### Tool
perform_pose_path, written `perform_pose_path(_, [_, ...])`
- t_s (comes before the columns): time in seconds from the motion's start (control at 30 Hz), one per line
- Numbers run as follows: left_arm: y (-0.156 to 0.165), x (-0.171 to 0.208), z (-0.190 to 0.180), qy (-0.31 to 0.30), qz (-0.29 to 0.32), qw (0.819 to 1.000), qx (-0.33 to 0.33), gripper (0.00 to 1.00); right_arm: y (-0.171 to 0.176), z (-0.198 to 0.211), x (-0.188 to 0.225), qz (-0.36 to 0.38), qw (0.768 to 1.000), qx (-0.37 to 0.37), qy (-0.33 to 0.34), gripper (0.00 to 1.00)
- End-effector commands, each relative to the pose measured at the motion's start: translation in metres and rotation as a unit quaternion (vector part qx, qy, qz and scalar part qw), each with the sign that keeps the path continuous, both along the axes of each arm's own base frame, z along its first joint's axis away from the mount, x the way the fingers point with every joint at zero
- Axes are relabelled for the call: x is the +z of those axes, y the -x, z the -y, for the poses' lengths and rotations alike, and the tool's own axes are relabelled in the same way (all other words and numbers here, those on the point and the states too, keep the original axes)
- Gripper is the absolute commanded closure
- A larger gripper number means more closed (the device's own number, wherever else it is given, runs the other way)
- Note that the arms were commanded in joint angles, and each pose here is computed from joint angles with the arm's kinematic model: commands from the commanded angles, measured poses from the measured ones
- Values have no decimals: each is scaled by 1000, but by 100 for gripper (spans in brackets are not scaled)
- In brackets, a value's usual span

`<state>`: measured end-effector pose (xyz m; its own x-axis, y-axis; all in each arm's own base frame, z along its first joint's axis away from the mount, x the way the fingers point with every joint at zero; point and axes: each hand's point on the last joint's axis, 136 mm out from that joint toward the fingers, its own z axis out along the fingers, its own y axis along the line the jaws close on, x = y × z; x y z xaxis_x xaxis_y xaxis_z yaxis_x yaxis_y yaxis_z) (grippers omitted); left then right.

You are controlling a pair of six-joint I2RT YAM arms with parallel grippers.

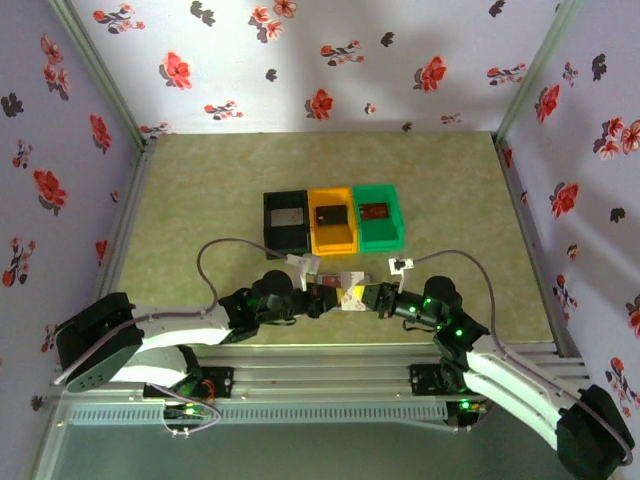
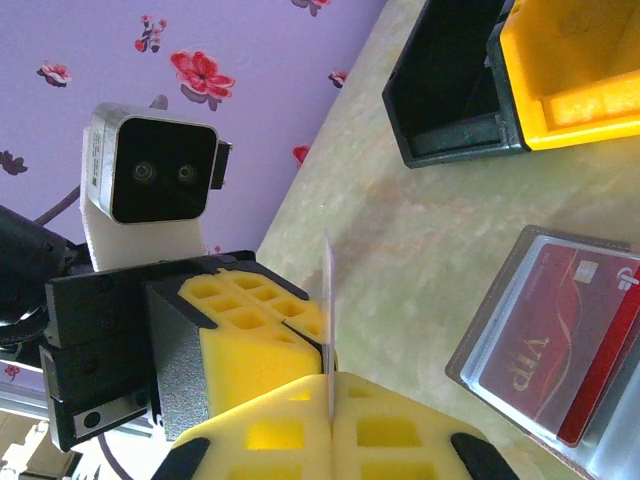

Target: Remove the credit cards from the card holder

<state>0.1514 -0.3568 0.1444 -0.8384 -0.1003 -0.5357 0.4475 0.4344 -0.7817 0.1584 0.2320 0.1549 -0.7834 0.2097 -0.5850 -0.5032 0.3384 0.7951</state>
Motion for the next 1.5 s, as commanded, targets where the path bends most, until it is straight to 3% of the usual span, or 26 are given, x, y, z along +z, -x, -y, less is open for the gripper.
perform_pose_path(0.0, [-1, 13, 4, 3, 21, 1000, -4, 91, 10, -3, 7, 19, 999, 28, -6, 100])
perform_pose_path(0.07, [0, 12, 0, -11, 24, 1000, -3, 77, 10, -2, 6, 20, 999, 27, -1, 100])
perform_pose_path(0.3, [8, 10, -28, -92, 42, 995, -23, 46, 13, -3, 4, 20, 999, 35, 5, 100])
perform_pose_path(0.43, [17, 11, -49, -151, 55, 986, -54, 35, 18, -6, 10, 23, 998, 51, -9, 100])
perform_pose_path(0.6, [30, 27, -51, -145, 61, 981, -112, 26, 28, -15, 21, 24, 995, 90, -39, 100])
perform_pose_path(0.9, [46, 36, -42, -149, 58, 968, -192, 26, 51, -38, 30, 13, 983, 175, -49, 100])
perform_pose_path(1.2, [54, 33, -38, -137, 29, 963, -229, 36, 70, -48, 42, 25, 972, 224, -62, 100])
perform_pose_path(1.47, [53, 43, -39, -104, 15, 966, -237, 63, 82, -58, 37, 15, 964, 260, -57, 100])
